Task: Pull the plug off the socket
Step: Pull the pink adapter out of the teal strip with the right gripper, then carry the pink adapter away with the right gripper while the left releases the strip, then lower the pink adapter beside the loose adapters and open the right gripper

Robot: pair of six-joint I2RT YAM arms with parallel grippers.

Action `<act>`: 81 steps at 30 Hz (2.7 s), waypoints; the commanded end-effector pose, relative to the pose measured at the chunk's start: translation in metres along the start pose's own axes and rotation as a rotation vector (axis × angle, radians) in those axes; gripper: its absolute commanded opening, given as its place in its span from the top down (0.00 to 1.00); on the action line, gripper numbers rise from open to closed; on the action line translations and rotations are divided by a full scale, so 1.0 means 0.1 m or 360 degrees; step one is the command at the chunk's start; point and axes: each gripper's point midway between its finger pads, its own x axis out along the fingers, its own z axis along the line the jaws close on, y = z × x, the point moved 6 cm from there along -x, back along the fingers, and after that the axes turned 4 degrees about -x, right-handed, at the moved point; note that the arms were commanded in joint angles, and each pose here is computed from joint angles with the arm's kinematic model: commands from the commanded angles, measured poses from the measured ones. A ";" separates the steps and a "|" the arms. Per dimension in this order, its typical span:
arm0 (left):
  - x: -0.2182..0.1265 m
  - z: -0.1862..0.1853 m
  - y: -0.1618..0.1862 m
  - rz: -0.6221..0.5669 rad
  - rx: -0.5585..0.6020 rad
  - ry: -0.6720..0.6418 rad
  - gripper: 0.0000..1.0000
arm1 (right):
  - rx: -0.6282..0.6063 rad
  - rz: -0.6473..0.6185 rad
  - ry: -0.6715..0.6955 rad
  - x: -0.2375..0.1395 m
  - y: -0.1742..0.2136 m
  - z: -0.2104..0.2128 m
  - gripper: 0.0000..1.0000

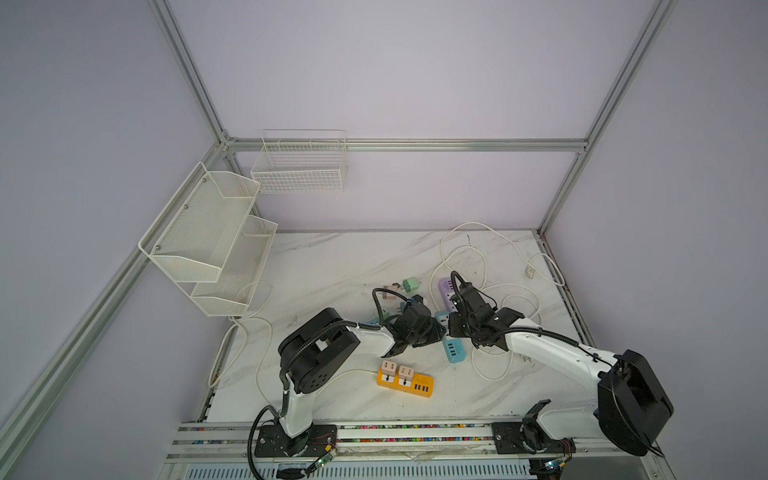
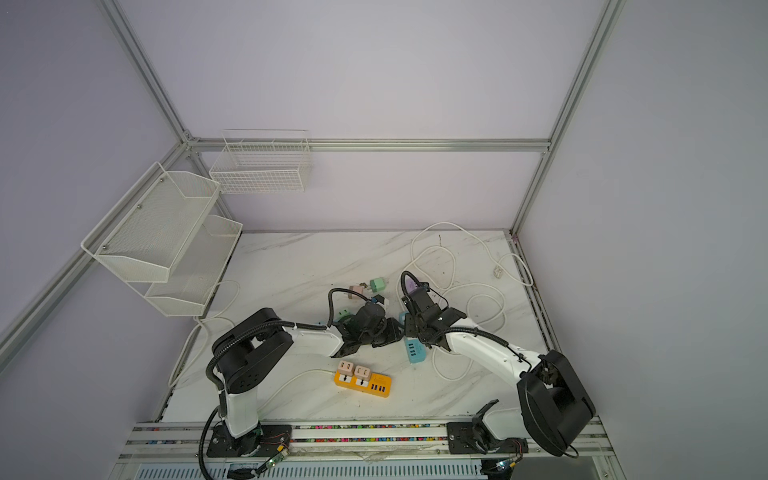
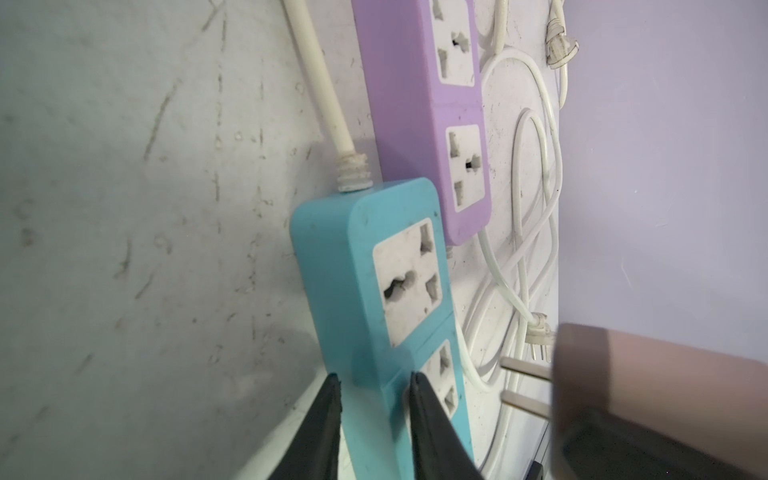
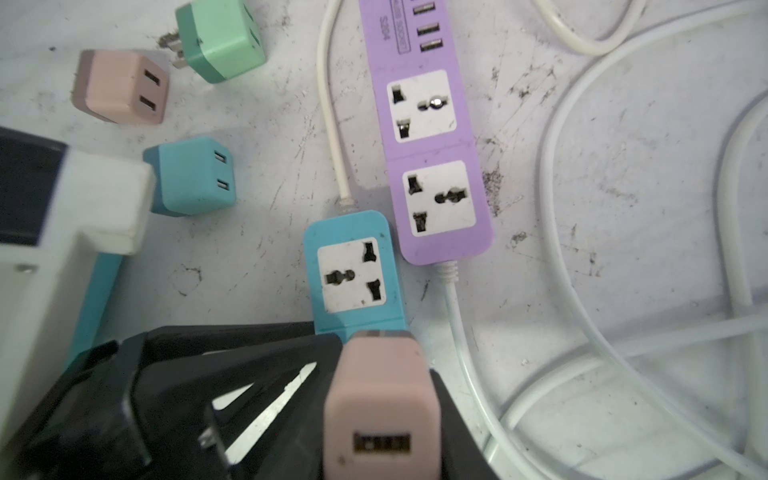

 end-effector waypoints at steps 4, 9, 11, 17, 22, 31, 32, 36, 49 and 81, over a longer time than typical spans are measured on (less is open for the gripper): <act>0.01 -0.27 -0.15 -0.0015 0.0109 -0.0027 0.71 | 0.0028 -0.0077 -0.0016 -0.15 -0.12 0.00 0.90; -0.10 -0.47 -0.28 -0.0096 0.0162 0.0005 0.71 | 0.0048 -0.0145 -0.0071 -0.30 -0.18 0.01 0.90; -0.15 -0.54 -0.32 -0.0123 0.0167 0.0023 0.71 | 0.0062 -0.0175 -0.0090 -0.37 -0.20 0.01 0.90; -0.36 -0.65 -0.40 -0.0212 0.0197 0.0051 0.71 | 0.0101 -0.0216 -0.0156 -0.53 -0.21 0.00 0.90; -0.63 -0.63 -0.46 -0.0314 0.0236 0.0024 0.69 | 0.0091 -0.0219 -0.0277 -0.57 -0.19 0.07 0.90; -1.19 -0.44 -0.47 -0.0456 0.0324 -0.0133 0.67 | 0.0107 -0.0163 -0.0593 -0.33 -0.08 0.31 0.90; -1.25 -0.42 -0.47 -0.0465 0.0336 -0.0150 0.67 | 0.0120 -0.0156 -0.0611 -0.29 -0.06 0.32 0.90; -1.45 -0.34 -0.43 -0.0474 0.0345 -0.0208 0.66 | 0.0181 -0.0160 -0.0745 -0.16 -0.02 0.41 0.90; -1.96 -0.06 -0.30 -0.0558 0.0328 -0.0293 0.60 | 0.0204 -0.0118 -0.0901 0.28 0.11 0.86 0.90; -2.11 0.22 -0.23 -0.0606 0.0296 -0.0373 0.57 | 0.0213 -0.0071 -0.0804 1.01 0.08 1.13 0.81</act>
